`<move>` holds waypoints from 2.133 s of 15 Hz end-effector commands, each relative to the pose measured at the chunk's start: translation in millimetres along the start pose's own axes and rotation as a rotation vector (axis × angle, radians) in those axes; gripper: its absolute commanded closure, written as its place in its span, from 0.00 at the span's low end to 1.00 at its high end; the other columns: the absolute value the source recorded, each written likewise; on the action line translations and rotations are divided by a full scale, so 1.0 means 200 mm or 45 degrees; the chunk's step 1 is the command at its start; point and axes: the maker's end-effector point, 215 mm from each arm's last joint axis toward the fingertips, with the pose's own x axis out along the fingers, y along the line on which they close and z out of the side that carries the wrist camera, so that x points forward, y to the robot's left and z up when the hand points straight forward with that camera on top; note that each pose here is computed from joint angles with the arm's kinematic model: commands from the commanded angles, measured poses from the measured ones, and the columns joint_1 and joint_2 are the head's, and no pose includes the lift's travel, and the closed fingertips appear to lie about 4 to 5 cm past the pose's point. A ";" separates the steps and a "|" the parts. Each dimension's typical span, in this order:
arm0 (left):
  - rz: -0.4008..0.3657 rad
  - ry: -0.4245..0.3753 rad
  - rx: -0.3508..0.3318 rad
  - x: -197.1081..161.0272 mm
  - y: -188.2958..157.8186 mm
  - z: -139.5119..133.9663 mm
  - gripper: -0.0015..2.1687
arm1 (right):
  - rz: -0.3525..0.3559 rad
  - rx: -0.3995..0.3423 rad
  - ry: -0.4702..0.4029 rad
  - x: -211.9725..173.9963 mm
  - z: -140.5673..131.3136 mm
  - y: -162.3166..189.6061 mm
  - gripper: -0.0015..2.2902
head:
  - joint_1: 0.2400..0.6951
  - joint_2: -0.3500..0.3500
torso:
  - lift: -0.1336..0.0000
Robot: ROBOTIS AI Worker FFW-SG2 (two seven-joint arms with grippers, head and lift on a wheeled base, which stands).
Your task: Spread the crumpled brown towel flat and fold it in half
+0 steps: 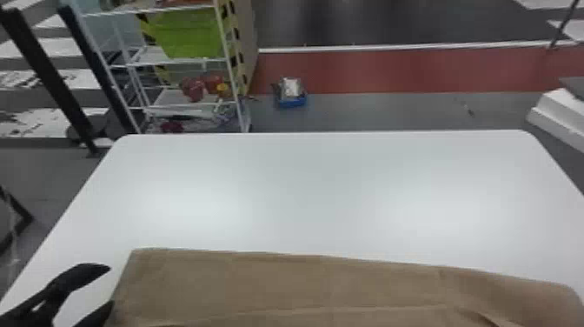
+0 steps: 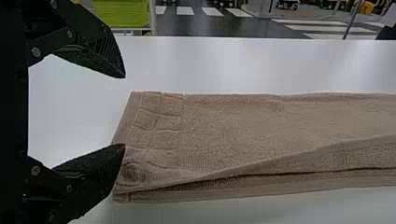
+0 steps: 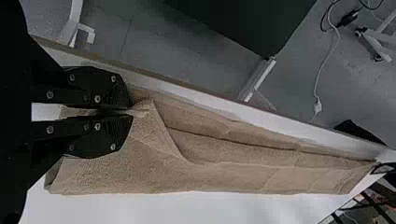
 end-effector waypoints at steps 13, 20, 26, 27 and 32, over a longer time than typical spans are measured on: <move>-0.003 0.003 -0.055 0.08 -0.01 -0.02 0.20 | -0.142 0.207 0.058 -0.17 -0.19 -0.10 0.01 | 1.00 0.59 | 0.00; 0.033 0.002 -0.030 0.05 0.11 -0.02 0.20 | -0.536 0.961 -0.122 -0.46 -0.42 -0.44 0.02 | 1.00 0.42 | 0.00; 0.297 0.009 -0.309 -0.08 0.38 -0.16 0.20 | -0.594 1.249 -0.343 -0.33 -0.27 -0.55 0.01 | 1.00 0.49 | 0.00; 0.335 -0.003 -0.368 -0.12 0.42 -0.19 0.20 | -0.579 1.247 -0.369 -0.29 -0.22 -0.58 0.01 | 1.00 0.52 | 0.00; 0.344 -0.057 -0.485 -0.10 0.36 -0.19 0.15 | -0.529 1.255 -0.399 -0.17 -0.14 -0.58 0.01 | 1.00 0.68 | 0.00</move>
